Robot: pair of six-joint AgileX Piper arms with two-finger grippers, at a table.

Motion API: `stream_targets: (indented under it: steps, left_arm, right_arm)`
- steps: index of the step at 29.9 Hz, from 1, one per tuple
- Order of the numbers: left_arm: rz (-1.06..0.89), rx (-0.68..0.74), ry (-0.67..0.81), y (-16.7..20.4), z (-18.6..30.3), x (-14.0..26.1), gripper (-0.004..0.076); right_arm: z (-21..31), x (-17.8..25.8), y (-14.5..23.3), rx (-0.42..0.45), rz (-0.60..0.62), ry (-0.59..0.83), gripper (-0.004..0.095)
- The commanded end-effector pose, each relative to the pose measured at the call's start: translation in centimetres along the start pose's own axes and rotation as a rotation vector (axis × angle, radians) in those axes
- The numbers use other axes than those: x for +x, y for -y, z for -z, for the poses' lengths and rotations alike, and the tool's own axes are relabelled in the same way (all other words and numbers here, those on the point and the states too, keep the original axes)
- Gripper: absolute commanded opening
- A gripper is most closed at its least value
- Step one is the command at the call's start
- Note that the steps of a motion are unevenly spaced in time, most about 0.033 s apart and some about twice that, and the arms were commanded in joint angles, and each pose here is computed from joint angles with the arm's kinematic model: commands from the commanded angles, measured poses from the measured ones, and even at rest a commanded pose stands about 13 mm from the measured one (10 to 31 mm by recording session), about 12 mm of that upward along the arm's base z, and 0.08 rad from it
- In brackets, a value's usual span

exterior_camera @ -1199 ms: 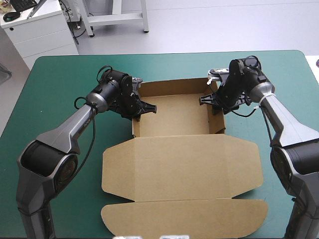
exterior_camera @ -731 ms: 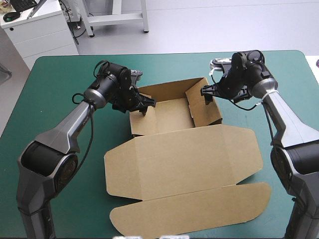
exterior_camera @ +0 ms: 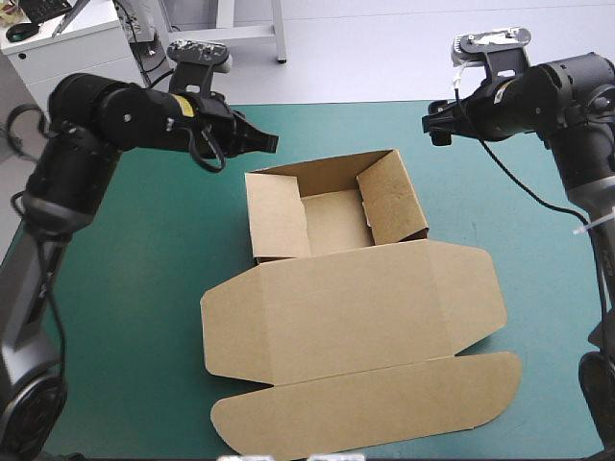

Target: Fold the box

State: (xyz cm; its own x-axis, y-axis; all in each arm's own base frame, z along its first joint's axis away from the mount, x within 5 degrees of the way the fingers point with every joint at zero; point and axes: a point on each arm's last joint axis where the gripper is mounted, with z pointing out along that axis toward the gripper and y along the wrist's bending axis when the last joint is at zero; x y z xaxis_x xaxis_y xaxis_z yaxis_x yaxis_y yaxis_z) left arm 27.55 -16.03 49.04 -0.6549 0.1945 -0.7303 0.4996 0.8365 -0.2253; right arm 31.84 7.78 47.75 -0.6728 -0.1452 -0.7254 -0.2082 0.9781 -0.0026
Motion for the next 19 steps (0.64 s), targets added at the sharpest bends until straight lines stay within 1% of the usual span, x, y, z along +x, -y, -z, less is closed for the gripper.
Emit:
stream_targets:
  steps: [1, 5, 10, 14, 19]
  left_arm:
    - [-0.072, 0.059, 0.019, 2.0, 5.1, 2.5, -0.001]
    - [-0.093, 0.039, -0.002, 2.1, 7.5, 5.8, -0.001]
    - [-0.087, 0.044, -0.013, 1.8, 10.1, 10.5, -0.001]
    - [-0.086, 0.037, 0.036, 1.3, 11.5, 14.0, -0.001]
    - [-0.114, 0.016, 0.098, 0.4, 12.0, 18.6, -0.001]
  right_arm:
    - [2.8, -0.2, 0.0, -0.026, 0.02, 0.063, 0.0886]
    - [1.3, 0.0, -0.6, -0.083, 0.002, 0.023, 0.0886]
    - [-1.5, 0.0, -0.7, -0.084, 0.0, -0.04, 0.0886]
    - [-5.0, 0.2, -0.9, -0.096, -0.006, -0.112, 0.0886]
    - [-10.0, 1.0, -1.1, -0.107, -0.015, -0.219, 0.0886]
